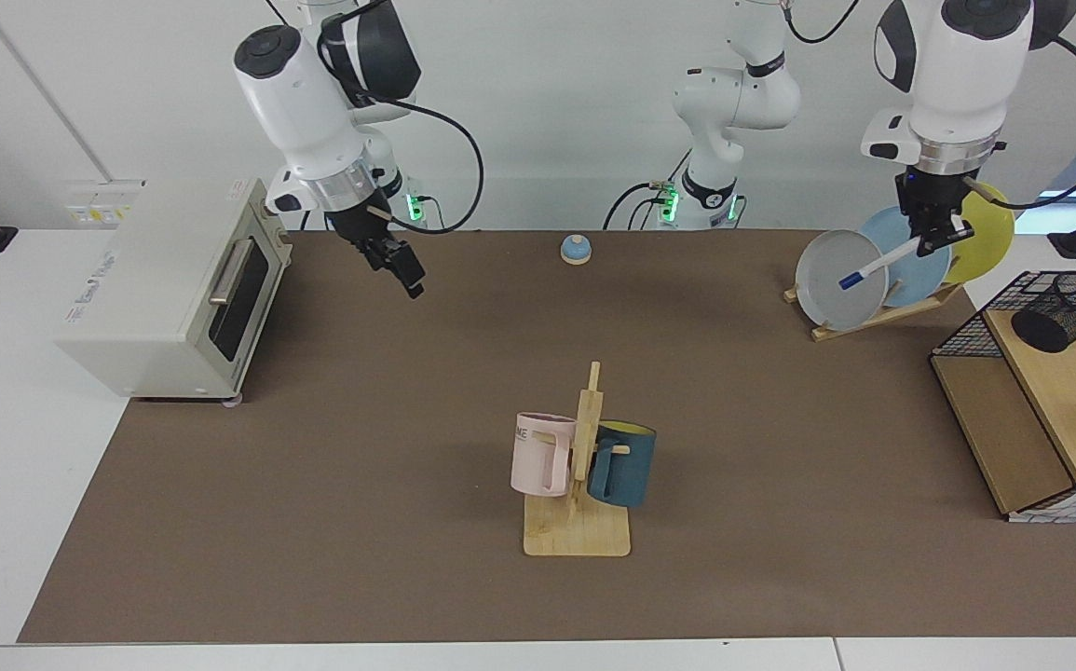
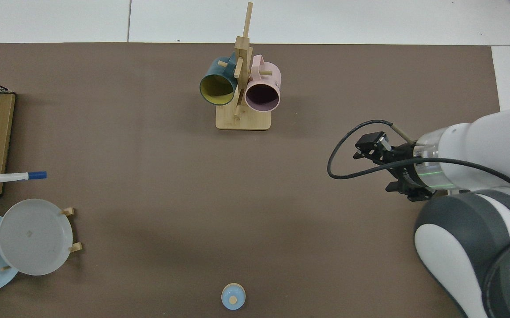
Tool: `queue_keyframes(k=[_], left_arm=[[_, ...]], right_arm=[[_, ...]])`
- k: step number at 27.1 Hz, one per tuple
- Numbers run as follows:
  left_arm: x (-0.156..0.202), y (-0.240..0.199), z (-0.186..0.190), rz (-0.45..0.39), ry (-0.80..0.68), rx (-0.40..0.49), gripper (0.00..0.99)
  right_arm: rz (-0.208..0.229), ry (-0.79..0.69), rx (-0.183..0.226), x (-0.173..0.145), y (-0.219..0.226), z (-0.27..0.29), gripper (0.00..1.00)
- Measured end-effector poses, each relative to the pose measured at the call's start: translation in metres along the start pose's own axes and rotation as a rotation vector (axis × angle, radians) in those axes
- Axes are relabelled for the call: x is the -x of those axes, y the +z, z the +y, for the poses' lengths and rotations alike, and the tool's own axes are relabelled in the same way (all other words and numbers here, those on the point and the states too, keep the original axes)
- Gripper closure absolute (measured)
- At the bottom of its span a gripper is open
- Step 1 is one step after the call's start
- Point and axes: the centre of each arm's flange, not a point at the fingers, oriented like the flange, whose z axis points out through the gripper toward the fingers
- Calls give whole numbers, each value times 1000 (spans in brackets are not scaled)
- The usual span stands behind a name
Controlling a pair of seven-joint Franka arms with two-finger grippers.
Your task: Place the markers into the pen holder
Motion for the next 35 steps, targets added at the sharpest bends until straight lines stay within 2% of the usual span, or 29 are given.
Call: queue_keyframes(k=[4, 9, 13, 16, 20, 25, 27, 31, 35], left_arm=[[26, -1, -4, -145, 1, -23, 815], [52, -6, -9, -309, 0, -51, 815], [72, -9, -16, -402, -10, -60, 815], [95, -6, -25, -437, -20, -49, 815], [133, 8, -42, -465, -32, -73, 815], [176, 28, -46, -496, -56, -89, 815], [182, 31, -46, -504, -51, -86, 815], [183, 38, -48, -516, -36, -69, 815], [177, 57, -57, -535, -13, -33, 815]], right_arm=[[71, -163, 35, -22, -17, 22, 0], [160, -432, 109, -28, -40, 36, 0], [174, -601, 144, -35, -52, 47, 0], [158, -672, 162, -43, -66, 56, 0], [100, -690, 195, -44, -87, 60, 0], [91, -690, 199, -42, -110, 58, 0], [79, -670, 201, -47, -114, 65, 0], [48, -626, 172, -59, -118, 81, 0], [-7, -611, 162, -57, -115, 84, 0]])
